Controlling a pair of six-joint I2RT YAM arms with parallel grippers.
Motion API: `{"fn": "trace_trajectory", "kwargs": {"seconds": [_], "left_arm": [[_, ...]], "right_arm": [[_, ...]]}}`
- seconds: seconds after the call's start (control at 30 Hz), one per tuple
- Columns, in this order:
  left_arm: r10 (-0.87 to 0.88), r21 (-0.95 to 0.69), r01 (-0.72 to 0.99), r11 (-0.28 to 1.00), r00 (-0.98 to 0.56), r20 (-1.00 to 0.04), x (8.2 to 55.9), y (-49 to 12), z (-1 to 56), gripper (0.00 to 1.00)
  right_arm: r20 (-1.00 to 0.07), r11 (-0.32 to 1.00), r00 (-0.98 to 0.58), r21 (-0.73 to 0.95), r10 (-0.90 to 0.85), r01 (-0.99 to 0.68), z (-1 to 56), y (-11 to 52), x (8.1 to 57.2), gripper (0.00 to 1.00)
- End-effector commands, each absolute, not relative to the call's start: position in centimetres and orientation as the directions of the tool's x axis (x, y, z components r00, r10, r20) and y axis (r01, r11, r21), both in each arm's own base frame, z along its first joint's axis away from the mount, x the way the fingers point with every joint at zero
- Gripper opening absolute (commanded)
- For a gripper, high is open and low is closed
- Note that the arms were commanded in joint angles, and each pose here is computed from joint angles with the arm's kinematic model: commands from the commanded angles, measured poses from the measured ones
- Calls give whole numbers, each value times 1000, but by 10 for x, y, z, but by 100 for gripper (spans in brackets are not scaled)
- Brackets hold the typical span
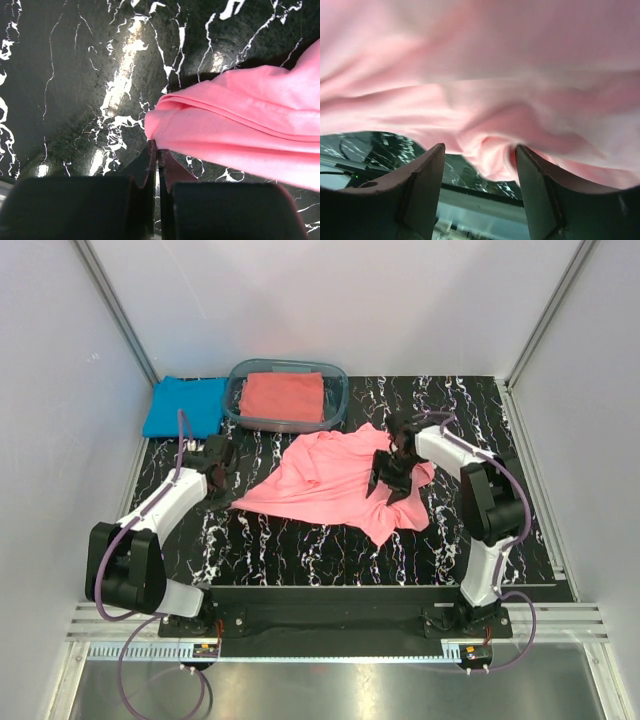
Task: Fold and stack the t-shirts
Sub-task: Flatten the tshirt out
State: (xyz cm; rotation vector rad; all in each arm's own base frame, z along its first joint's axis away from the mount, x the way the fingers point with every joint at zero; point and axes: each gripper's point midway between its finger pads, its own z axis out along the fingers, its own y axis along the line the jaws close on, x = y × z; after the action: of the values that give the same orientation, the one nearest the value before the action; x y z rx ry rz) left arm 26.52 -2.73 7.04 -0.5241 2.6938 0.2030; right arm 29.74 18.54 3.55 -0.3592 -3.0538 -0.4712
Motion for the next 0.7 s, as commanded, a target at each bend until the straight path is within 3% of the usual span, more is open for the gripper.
{"fn": "trace_trajectory", "kwargs": {"seconds": [0.0, 0.13, 0.17, 0.27, 0.37, 0.5, 0.67], "left_arm": [[-345, 34, -403, 915, -822, -452, 279, -26, 91, 0], [-361, 5, -407, 913, -815, -453, 279, -30, 92, 0], [-366, -5, -407, 913, -816, -447, 278, -32, 90, 0], [-371, -14, -407, 914, -820, -436, 274, -33, 88, 0], [-369, -15, -402, 916, -825, -428, 271, -34, 86, 0], [-362, -8, -396, 918, -833, -418, 267, -34, 84, 0], [-376, -25, -400, 916, -837, -398, 261, -37, 83, 0]], "right_arm": [[-78, 946, -984, 297, 158, 128, 84, 175, 310, 67], [-65, 935, -977, 307, 205, 176, 87, 144, 286, 67], [-9, 928, -975, 310, 220, 207, 74, 138, 267, 66], [18, 901, -963, 347, 269, 259, 65, 126, 244, 59], [25, 878, -959, 396, 281, 268, 59, 132, 230, 45], [30, 872, -947, 382, 319, 306, 41, 126, 232, 41], [8, 869, -936, 370, 352, 330, 36, 110, 266, 45]]}}
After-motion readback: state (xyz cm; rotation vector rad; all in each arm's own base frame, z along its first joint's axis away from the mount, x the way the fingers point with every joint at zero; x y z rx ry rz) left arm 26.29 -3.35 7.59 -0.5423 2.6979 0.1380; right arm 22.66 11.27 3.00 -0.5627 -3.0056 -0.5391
